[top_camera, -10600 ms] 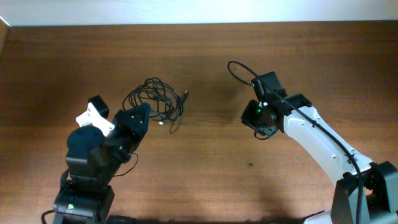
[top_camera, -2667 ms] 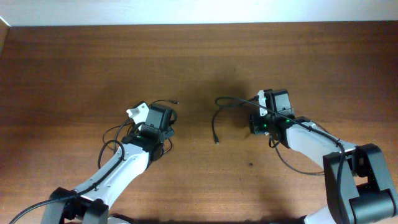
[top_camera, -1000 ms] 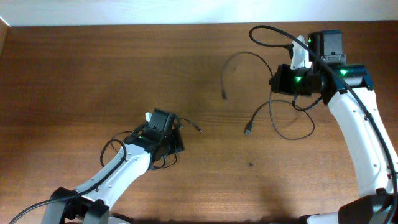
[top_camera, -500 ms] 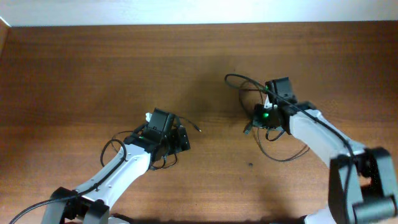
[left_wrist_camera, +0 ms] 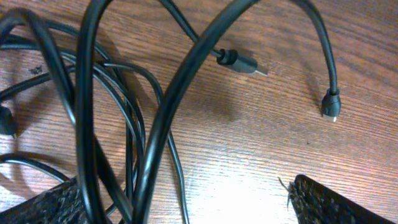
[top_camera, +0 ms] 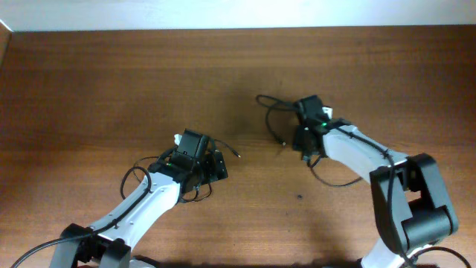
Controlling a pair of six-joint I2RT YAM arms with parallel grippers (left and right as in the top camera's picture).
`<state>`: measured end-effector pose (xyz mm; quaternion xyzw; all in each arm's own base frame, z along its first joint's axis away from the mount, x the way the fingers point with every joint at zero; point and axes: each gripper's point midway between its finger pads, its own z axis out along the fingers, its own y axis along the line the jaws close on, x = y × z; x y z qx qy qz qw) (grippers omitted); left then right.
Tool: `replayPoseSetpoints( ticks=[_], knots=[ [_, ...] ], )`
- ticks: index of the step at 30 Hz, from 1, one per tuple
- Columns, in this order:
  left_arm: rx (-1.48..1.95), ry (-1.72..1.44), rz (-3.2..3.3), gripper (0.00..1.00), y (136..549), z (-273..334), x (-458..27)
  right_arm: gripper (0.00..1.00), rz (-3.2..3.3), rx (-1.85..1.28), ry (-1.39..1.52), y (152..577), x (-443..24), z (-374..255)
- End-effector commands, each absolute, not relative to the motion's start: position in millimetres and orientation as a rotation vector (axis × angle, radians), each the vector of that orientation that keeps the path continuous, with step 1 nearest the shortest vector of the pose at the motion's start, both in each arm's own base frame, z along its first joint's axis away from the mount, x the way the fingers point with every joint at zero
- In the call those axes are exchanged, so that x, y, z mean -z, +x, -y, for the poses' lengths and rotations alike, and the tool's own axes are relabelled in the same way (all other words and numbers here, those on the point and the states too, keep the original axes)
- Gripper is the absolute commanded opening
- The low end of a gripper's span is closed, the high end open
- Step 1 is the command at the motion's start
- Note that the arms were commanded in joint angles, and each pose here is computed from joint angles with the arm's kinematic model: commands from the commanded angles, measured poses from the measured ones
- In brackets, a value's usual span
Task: Untangle cables
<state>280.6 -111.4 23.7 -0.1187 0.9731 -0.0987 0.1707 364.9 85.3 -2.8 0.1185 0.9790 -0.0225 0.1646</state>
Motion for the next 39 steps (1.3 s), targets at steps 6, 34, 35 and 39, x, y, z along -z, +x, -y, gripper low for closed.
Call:
replayPoseSetpoints(
  ticks=[6, 34, 35, 39],
  knots=[
    [0.283, -0.313, -2.773, 0.99, 278.7, 112.4, -21.8, 0.04, -2.52, 0.581, 0.836, 398.1, -77.2, 249.9],
    [0.283, -0.313, -2.773, 0.99, 278.7, 112.4, -21.8, 0.93, -2.467, 0.163, 1.632, 290.5, -60.9, 281.2],
    [0.283, -0.313, -2.773, 0.99, 278.7, 112.4, -21.8, 0.93, -2.44, 0.179, 1.573, 303.3, -81.6, 283.8],
    [0.283, -0.313, -2.773, 0.99, 278.7, 112.4, -21.8, 0.98, -2.375, 0.173, 1.442, 328.2, -162.3, 268.7]
  ],
)
